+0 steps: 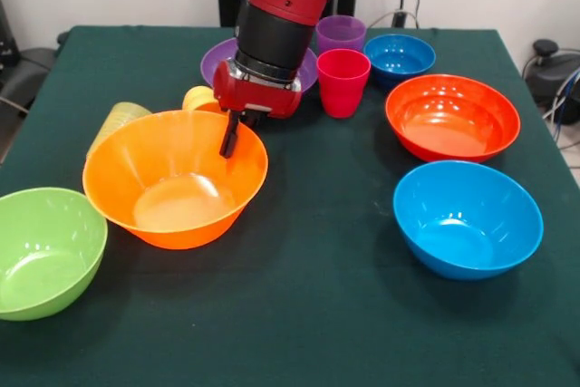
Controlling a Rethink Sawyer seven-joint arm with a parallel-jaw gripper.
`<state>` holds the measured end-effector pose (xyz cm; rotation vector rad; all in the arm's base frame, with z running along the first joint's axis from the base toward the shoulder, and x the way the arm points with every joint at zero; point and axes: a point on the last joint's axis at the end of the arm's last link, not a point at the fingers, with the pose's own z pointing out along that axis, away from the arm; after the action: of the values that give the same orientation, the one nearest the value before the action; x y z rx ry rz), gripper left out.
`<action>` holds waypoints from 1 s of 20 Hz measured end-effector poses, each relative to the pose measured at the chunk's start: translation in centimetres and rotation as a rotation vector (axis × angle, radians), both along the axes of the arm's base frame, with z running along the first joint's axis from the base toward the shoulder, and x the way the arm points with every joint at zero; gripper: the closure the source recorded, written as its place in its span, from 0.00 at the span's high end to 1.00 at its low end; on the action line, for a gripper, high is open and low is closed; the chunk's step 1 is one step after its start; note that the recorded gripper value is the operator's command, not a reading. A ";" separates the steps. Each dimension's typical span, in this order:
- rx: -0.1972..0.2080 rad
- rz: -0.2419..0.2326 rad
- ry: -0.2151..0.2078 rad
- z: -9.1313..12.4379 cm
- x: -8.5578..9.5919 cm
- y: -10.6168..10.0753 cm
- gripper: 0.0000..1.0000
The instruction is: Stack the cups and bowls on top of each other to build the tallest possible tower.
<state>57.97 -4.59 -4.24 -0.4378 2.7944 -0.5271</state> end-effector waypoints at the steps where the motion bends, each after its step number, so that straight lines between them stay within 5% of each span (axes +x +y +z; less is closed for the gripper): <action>1: 0.002 -0.003 0.000 0.0 0.1 0.0 0.00; 20: 0.103 -0.035 0.011 0.7 -0.6 3.0 0.00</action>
<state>57.35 -1.57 -3.51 -0.3719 2.8283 -0.3874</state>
